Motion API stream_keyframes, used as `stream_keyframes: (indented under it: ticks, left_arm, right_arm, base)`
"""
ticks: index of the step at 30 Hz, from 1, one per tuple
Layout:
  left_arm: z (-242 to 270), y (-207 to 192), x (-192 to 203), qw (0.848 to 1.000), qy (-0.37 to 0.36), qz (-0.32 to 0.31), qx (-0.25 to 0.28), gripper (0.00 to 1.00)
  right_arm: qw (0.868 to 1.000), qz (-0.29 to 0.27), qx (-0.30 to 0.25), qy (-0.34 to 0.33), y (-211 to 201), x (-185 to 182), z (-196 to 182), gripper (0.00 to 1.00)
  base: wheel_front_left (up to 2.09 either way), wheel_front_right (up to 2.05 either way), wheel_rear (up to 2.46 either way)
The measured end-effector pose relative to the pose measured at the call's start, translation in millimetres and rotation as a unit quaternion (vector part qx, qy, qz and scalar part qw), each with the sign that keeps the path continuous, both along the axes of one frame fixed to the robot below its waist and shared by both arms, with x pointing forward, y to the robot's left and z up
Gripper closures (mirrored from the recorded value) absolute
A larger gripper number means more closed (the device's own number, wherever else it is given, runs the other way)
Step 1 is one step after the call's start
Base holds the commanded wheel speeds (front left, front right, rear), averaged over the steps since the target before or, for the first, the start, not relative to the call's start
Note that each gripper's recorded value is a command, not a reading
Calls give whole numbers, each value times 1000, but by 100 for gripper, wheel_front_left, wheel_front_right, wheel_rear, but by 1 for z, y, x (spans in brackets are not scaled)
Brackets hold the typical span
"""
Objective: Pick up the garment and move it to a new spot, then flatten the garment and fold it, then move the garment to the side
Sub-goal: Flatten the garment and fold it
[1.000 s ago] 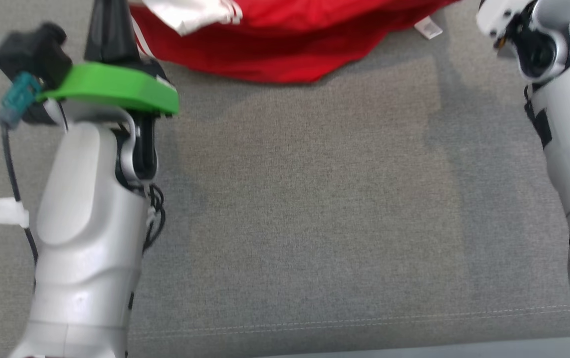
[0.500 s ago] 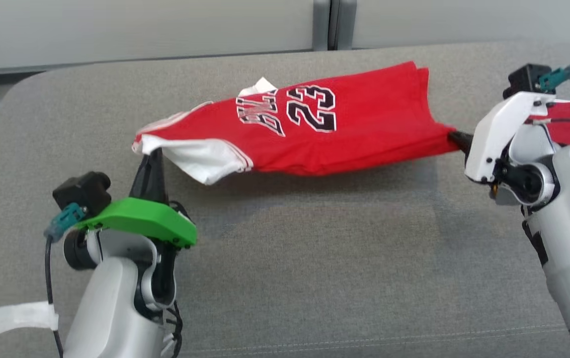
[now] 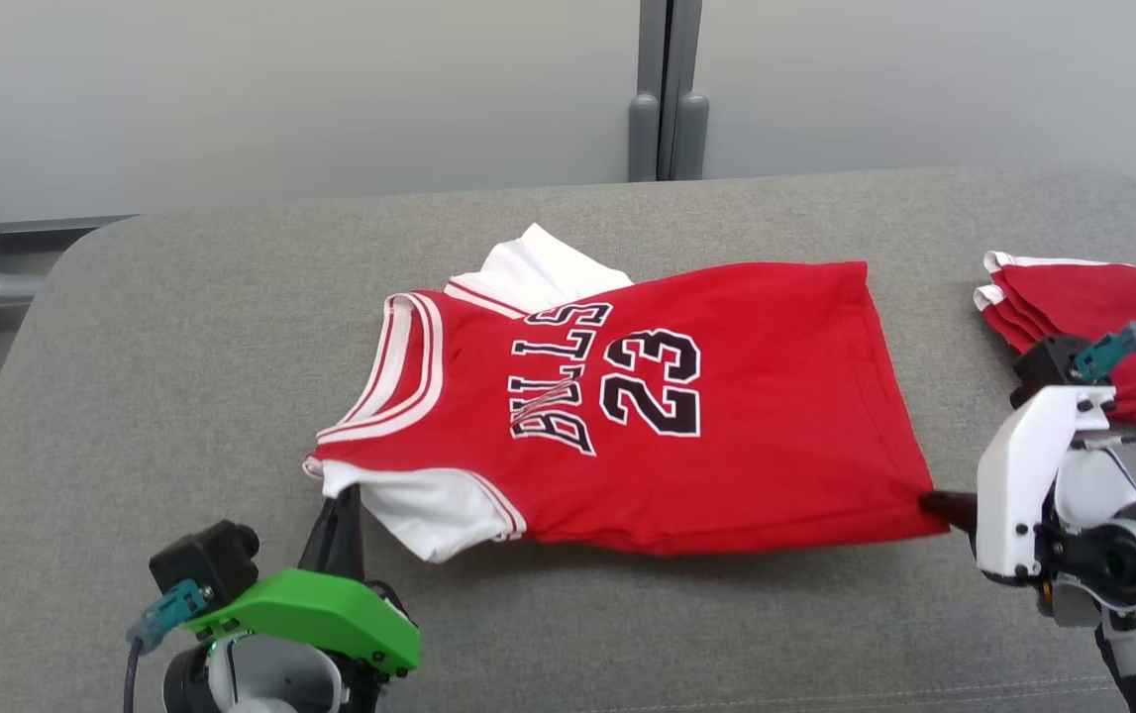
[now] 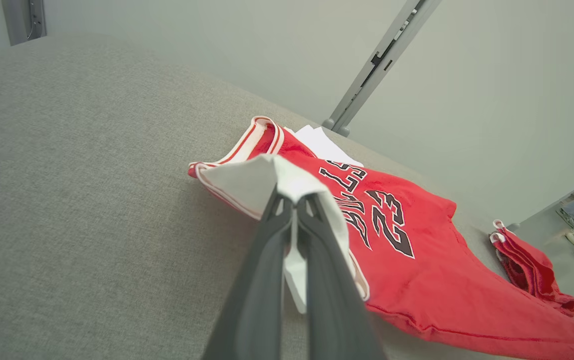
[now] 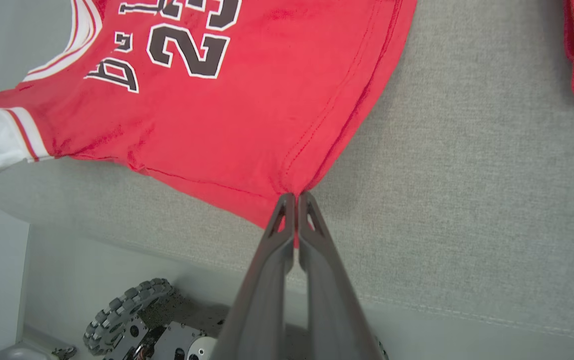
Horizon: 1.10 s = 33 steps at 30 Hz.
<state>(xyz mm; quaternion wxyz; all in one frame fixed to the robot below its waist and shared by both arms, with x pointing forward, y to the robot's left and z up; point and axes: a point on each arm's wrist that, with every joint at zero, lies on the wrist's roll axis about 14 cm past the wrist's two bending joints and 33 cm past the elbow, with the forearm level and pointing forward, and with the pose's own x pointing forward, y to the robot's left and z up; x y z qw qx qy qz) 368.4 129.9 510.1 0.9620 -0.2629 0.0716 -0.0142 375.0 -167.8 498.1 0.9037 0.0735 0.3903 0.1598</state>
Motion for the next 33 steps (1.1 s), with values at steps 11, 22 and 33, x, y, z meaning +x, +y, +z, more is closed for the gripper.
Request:
stream_keyframes:
  ticks: [11,22,33]
  left_arm:
    - [-55,-1,-52,995,100,14,-16,100]
    - [-76,5,-84,988,151,25,-30,100]
    - [-96,-6,-118,975,219,-8,-34,100]
  right_arm:
    - [997,-28,-36,66,-16,-44,-39,100]
    - [990,-47,-92,93,-37,-53,-59,100]
    - [978,-46,-132,152,-52,-71,-83,100]
  base:
    - [0,0,0]
    - [0,0,0]
    - [0,0,0]
